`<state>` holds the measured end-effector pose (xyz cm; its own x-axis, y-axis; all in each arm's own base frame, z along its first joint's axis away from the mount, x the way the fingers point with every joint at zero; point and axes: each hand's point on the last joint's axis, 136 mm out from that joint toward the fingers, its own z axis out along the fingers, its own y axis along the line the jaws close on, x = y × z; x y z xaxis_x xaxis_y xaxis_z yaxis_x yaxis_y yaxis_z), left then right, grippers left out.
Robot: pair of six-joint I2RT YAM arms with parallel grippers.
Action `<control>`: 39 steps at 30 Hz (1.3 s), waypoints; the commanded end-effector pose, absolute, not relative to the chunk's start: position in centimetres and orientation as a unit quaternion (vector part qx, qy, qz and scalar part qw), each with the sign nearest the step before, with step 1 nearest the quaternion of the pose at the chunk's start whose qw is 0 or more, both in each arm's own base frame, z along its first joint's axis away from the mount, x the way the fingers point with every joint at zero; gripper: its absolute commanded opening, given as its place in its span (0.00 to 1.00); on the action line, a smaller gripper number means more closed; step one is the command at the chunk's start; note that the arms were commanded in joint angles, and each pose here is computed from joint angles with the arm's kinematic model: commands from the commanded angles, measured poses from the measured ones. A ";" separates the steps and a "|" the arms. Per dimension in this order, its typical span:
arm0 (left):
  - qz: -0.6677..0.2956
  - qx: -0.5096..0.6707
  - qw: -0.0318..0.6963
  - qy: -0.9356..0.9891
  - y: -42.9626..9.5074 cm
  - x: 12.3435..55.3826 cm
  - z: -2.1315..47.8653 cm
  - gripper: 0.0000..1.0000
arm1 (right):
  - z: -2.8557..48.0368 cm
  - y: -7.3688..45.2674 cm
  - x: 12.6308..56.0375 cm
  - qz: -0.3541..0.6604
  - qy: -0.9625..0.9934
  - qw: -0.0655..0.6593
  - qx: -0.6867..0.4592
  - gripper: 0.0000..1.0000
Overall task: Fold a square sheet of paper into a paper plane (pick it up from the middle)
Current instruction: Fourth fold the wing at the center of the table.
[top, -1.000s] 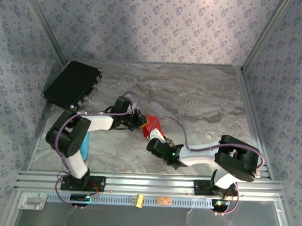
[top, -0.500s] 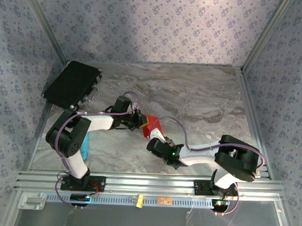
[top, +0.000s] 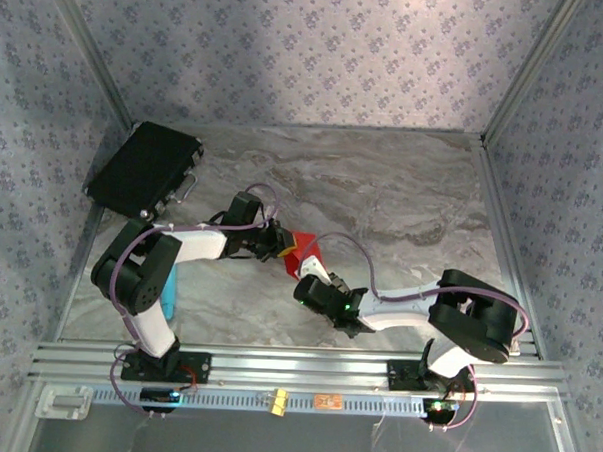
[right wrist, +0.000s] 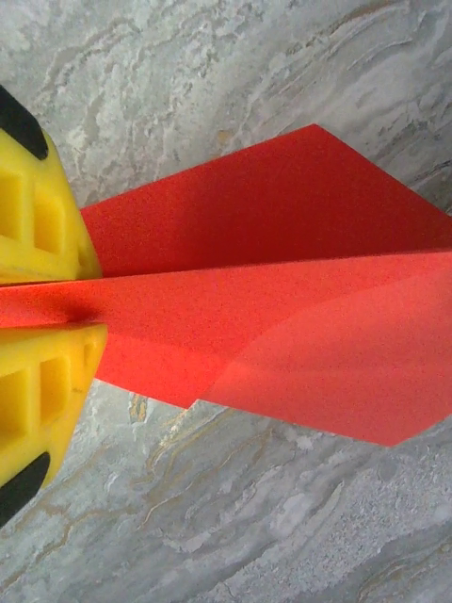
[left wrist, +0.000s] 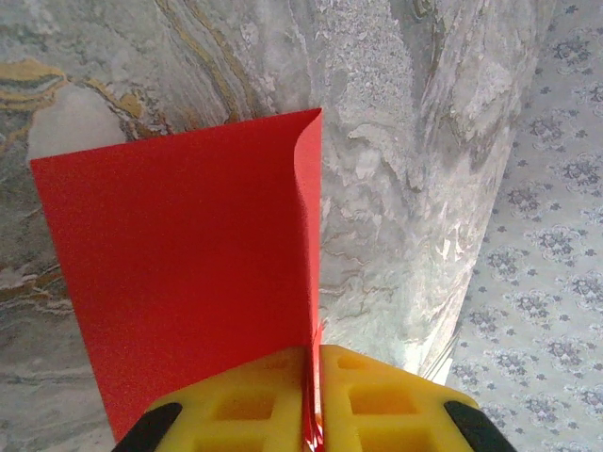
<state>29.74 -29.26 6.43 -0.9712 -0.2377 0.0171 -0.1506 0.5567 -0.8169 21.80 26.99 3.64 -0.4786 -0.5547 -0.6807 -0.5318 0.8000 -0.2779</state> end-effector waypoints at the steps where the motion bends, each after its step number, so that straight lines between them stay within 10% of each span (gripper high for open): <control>1: -0.463 -0.098 0.052 0.879 -29.7 30.0 7.2 0.11 | 4.4 27.1 22.0 0.005 0.862 0.411 -0.297 0.19; 14: -0.461 -0.097 0.054 0.880 -29.7 30.1 7.3 0.16 | 3.7 27.0 21.9 0.013 0.868 0.400 -0.293 0.12; 25: -0.401 -0.121 0.091 0.904 -25.5 30.8 8.3 0.55 | 2.4 27.4 22.5 0.112 0.899 0.363 -0.218 0.11; 39: -0.413 -0.109 0.088 0.900 -26.0 30.6 8.7 0.55 | 1.8 27.9 22.6 0.232 0.912 0.295 -0.168 0.12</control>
<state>31.13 -25.54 8.91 -0.9512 -0.2992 -0.0750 -0.1399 0.6353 -0.7595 23.72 27.50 2.38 -0.7103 -0.2002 -0.6748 -0.4478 0.8682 0.2138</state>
